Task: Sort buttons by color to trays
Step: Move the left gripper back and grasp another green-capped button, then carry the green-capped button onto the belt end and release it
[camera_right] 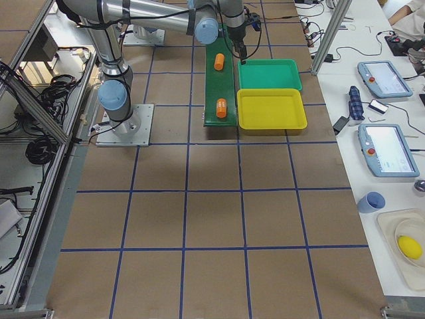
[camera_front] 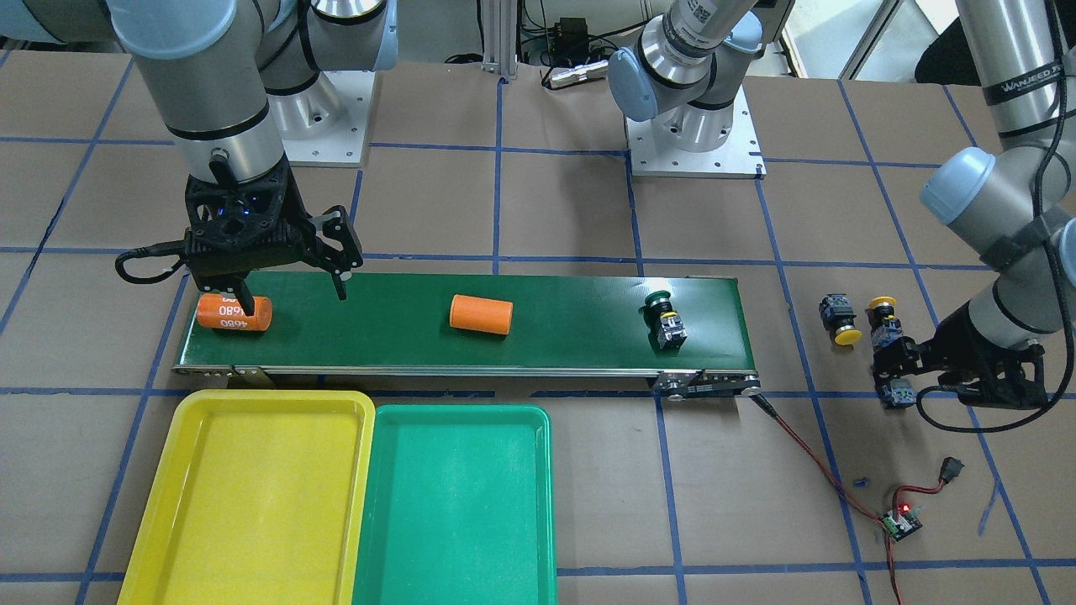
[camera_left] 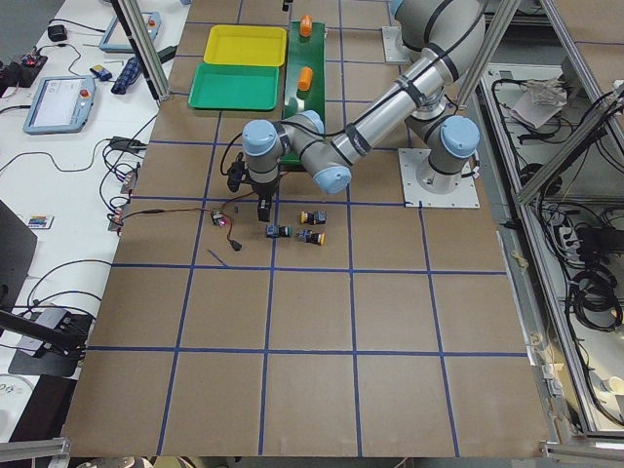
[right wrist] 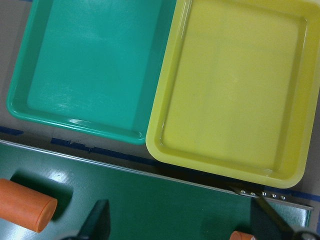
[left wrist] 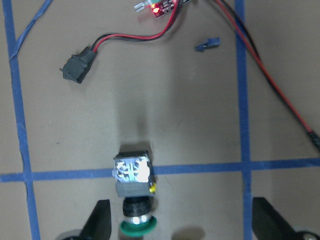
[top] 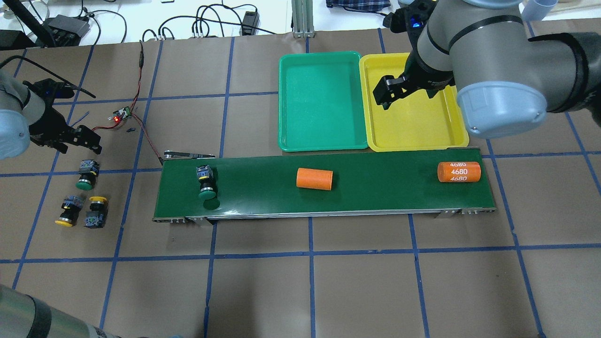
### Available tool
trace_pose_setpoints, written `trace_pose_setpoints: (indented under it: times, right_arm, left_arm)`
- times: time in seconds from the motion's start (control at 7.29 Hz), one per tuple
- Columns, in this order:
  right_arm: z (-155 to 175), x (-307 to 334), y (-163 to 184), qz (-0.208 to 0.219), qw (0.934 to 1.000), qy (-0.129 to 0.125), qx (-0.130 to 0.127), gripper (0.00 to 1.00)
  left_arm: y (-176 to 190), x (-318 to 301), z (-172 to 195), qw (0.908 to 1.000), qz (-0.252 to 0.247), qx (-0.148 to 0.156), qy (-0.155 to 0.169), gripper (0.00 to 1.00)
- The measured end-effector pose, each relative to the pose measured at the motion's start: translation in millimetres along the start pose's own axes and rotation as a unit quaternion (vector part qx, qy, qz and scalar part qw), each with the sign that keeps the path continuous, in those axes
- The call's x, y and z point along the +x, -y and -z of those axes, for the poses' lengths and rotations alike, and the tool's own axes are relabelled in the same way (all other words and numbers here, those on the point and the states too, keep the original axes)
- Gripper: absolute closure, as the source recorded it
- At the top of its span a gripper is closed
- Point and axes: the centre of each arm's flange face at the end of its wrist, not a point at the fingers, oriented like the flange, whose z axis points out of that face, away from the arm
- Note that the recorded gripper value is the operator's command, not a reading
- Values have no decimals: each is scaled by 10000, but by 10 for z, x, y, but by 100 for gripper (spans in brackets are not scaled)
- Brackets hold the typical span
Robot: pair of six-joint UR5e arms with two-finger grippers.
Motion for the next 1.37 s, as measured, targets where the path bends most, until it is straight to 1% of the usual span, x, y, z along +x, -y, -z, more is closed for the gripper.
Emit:
trace_pose_setpoints:
  times: [0.14,0.41,0.55,0.69,0.96,1.37]
  right_arm:
    - [-6,4,4,6,10000,0,-1,0]
    - [-18,10,13,23,10000,4,0,0]
    - [-19,14,16,27,10000,3,3,0]
    - [-24,16,21,31,10000,1,8,0]
    - [-42,22,34,27,10000,-7,21,0]
    - [20,20,41,-8,10000,-5,74,0]
  left_arm:
    - [37,-63,-195,9999,-87,-63,-6,0]
    - [48,-211,-493,9999,-67,-132,-6,0]
    - [33,-280,-601,9999,-20,-168,-28,70]
    - [25,-313,-675,9998,4,-203,-44,100]
    - [8,-313,-711,9996,11,-263,-78,100]
    - [-4,-271,-552,9997,-54,-237,-103,100]
